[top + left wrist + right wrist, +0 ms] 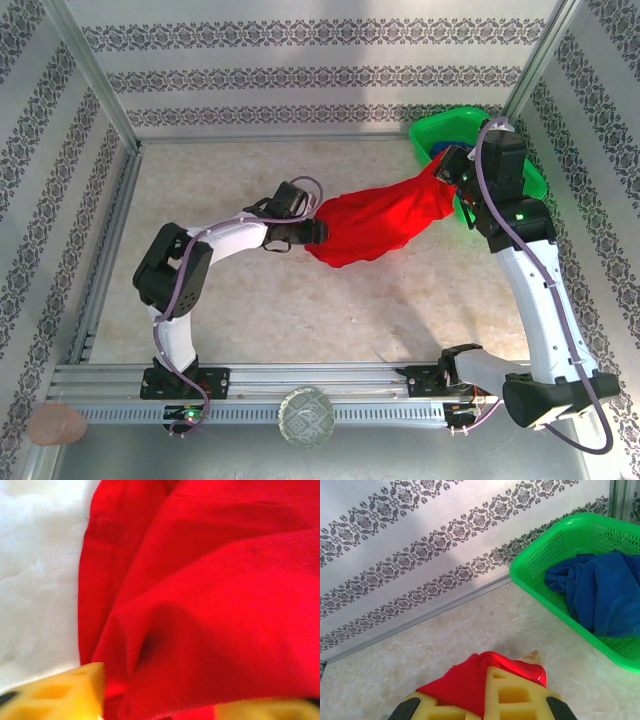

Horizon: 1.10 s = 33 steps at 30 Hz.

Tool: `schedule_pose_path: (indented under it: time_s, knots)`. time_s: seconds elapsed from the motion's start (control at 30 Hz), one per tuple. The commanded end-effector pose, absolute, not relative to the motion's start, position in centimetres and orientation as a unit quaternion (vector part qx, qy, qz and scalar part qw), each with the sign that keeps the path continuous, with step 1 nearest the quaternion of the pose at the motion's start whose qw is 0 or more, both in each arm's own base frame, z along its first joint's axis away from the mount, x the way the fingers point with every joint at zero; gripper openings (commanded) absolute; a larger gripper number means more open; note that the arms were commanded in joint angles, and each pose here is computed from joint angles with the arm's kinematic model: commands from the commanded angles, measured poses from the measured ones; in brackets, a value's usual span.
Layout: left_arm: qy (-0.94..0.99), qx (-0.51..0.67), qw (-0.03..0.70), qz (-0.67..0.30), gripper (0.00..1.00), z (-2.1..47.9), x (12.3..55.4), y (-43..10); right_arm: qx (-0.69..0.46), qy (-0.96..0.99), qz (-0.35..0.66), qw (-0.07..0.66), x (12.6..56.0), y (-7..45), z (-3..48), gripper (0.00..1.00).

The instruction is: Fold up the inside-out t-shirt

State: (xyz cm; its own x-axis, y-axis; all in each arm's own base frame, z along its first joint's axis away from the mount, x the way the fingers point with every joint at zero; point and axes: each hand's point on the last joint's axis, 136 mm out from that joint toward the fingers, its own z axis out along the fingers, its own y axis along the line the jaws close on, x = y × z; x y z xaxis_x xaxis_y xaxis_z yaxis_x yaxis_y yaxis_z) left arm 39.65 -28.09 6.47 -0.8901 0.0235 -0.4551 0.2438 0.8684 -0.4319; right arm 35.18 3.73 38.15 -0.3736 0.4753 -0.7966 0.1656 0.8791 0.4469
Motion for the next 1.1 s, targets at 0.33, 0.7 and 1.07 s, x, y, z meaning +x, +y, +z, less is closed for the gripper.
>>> schedule_pose_path:
  time_s: [0.33,0.7,1.07]
  knots:
    - [0.771,0.002,0.525,-0.360,0.07,47.3,50.0,-19.3,0.222,0.647,0.263,0.680,39.8,0.5,60.1,0.00]
    - [0.768,0.017,0.532,-0.357,0.01,49.9,48.6,-18.1,0.201,0.654,0.308,0.661,40.7,2.3,59.6,0.00]
    - [0.839,-0.024,0.417,-0.348,0.37,36.3,49.2,-18.9,0.188,0.719,0.315,0.590,41.5,3.8,51.1,0.00]
